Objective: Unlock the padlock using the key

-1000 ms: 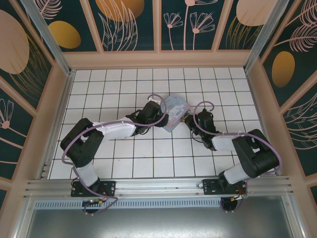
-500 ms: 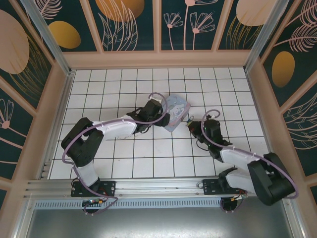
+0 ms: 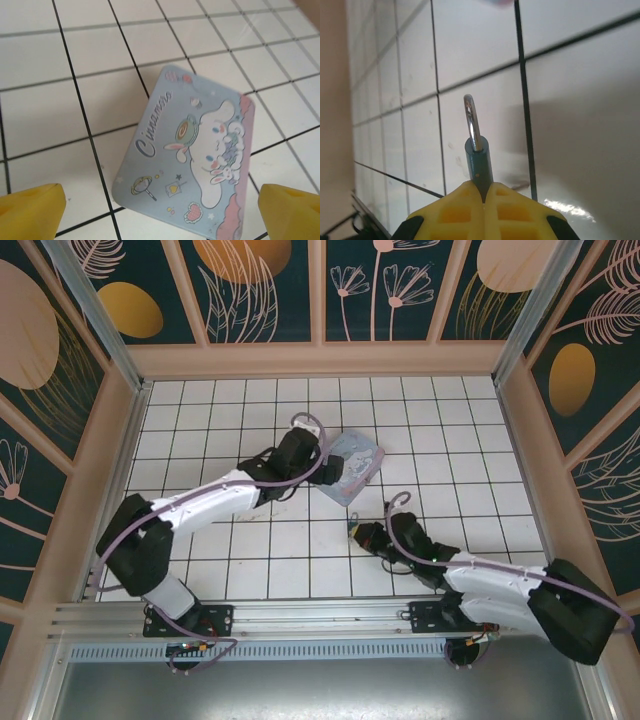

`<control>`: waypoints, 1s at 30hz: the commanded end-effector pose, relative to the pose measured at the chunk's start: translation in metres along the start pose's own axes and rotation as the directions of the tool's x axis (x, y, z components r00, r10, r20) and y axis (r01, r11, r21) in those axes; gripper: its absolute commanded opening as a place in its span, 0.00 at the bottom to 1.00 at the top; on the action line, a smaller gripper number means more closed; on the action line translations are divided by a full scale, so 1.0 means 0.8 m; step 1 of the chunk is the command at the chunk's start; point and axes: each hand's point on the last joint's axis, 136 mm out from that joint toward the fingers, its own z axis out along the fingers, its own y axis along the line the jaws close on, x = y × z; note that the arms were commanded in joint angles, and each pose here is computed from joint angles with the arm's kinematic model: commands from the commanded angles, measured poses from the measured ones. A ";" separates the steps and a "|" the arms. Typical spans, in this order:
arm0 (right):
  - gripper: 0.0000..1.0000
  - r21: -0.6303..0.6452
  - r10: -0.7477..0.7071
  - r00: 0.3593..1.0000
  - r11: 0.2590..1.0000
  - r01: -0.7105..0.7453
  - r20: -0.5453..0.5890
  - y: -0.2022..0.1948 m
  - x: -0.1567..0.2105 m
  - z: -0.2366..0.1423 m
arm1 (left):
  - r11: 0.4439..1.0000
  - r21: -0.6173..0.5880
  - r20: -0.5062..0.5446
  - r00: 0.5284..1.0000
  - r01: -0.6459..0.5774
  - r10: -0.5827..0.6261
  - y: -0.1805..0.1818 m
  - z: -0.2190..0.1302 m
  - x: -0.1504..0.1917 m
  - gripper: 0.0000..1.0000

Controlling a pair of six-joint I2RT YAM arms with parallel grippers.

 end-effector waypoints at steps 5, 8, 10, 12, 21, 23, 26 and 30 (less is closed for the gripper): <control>0.00 -0.141 -0.114 0.992 0.984 0.106 -0.051 0.114 0.025 0.058 | 0.996 -0.065 0.066 0.996 0.065 -0.061 0.052 -0.047 -0.017 0.98; 0.00 -0.179 -0.121 0.989 0.978 0.104 -0.089 0.133 0.038 0.079 | 0.993 -0.083 0.070 0.995 0.078 -0.072 0.066 -0.054 -0.012 0.98; 0.00 -0.189 -0.102 0.990 0.979 0.082 -0.101 0.132 0.042 0.089 | 0.992 -0.085 0.078 0.993 0.089 -0.083 0.070 -0.057 -0.013 0.99; 0.00 -0.180 -0.085 0.991 0.981 0.066 -0.101 0.123 0.042 0.093 | 0.991 -0.101 0.056 0.995 0.092 -0.087 0.079 -0.054 0.005 0.98; 0.15 -0.110 -0.028 0.998 0.994 0.022 -0.055 0.080 0.025 0.078 | 0.987 -0.112 0.056 0.992 0.117 -0.111 0.089 -0.054 0.015 0.98; 0.27 -0.100 -0.029 0.999 0.995 0.025 -0.040 0.076 0.019 0.069 | 0.986 -0.115 0.065 0.991 0.124 -0.117 0.092 -0.057 0.013 0.98; 0.45 -0.090 -0.034 0.999 0.995 0.033 -0.014 0.074 0.007 0.053 | 0.984 -0.115 0.081 0.989 0.135 -0.127 0.094 -0.064 0.008 0.99; 0.65 -0.092 -0.038 0.999 0.995 0.040 0.026 0.077 -0.014 0.028 | 0.980 -0.125 0.118 0.983 0.157 -0.142 0.099 -0.077 -0.004 0.99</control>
